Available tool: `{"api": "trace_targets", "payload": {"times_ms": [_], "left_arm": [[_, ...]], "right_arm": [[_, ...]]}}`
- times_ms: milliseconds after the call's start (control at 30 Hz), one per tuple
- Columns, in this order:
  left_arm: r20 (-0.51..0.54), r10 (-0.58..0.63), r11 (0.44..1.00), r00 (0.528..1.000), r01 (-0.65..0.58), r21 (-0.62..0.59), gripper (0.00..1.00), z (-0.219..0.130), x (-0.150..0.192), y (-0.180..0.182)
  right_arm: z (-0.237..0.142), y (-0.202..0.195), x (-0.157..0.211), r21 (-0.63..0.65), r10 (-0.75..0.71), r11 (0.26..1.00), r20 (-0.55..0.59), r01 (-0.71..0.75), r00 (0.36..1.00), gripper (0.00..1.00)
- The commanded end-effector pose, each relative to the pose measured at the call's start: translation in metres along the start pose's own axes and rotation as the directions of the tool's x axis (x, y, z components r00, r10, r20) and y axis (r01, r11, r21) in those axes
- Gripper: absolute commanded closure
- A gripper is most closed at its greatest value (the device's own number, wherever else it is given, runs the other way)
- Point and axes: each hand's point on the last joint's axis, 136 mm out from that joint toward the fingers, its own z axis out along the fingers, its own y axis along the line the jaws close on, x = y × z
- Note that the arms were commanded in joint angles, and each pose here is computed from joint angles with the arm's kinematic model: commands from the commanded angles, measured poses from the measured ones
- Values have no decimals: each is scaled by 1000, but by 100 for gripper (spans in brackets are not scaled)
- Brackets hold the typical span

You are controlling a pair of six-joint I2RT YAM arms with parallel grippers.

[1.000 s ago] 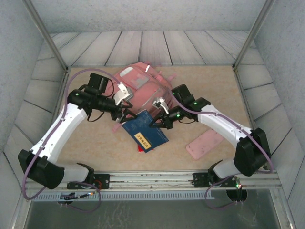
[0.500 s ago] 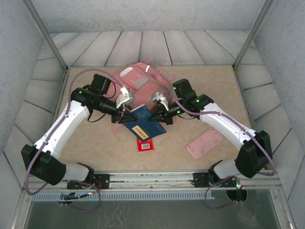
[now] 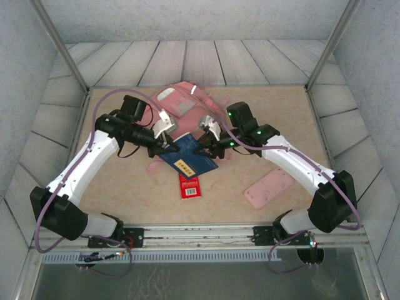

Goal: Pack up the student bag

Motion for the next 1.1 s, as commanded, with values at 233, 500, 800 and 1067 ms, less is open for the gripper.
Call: {"api": "trace_targets", "payload": {"times_ms": [233, 500, 800, 1067], "left_arm": [[374, -199, 978, 906, 210, 11, 100, -17, -45, 18], [560, -289, 954, 776, 281, 102, 100, -36, -73, 19], [592, -370, 929, 716, 297, 220, 100, -38, -100, 31], [540, -422, 906, 728, 331, 263, 100, -20, -94, 45]], "right_arm": [[-62, -66, 4, 186, 255, 927, 323, -325, 912, 10], [-86, -81, 2, 67, 356, 900, 455, -430, 816, 5], [-90, -62, -22, -119, 374, 922, 520, -368, 768, 12], [-95, -49, -35, -195, 375, 927, 528, -321, 762, 34]]}}
